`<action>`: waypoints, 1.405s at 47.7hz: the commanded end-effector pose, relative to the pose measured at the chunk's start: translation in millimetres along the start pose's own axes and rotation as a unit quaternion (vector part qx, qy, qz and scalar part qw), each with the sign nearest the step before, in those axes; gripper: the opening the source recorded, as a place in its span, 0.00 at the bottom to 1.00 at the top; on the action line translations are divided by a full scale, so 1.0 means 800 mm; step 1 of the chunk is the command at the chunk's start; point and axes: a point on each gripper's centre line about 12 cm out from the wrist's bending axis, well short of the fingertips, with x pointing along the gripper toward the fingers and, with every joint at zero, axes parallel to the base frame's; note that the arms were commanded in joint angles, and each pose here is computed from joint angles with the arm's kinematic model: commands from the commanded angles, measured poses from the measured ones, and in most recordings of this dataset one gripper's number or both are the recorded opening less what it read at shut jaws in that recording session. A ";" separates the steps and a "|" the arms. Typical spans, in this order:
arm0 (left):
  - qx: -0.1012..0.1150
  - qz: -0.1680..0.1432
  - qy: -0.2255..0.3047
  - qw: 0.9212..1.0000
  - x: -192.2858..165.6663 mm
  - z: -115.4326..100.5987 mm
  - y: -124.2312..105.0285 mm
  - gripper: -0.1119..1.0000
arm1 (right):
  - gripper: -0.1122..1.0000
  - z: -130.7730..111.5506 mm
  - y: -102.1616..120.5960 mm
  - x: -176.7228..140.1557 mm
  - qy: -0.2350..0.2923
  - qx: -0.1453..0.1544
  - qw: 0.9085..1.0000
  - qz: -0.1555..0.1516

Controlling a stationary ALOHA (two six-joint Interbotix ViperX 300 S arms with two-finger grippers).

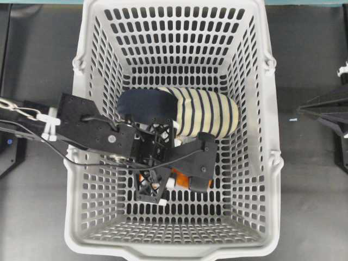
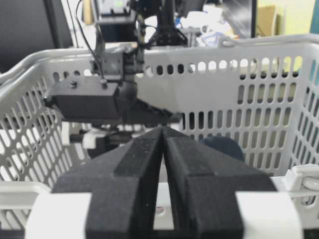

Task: Pick up the orange cloth from the shopping basket with the left arm.
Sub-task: 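Close the left gripper on the orange cloth's edge, then lift the orange cloth up and out of the basket with the left gripper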

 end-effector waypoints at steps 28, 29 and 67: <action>-0.049 0.037 -0.173 0.983 -0.290 0.095 0.057 0.23 | 0.10 0.006 -0.001 -0.006 -0.015 0.002 1.000 -0.002; -0.049 0.037 -0.174 0.983 -0.295 0.096 0.057 0.23 | 0.10 0.006 -0.001 -0.006 -0.015 0.002 1.000 -0.002; -0.061 0.037 -0.134 0.988 -0.301 0.093 0.061 0.23 | 0.10 0.004 -0.001 -0.011 -0.008 0.002 1.000 -0.003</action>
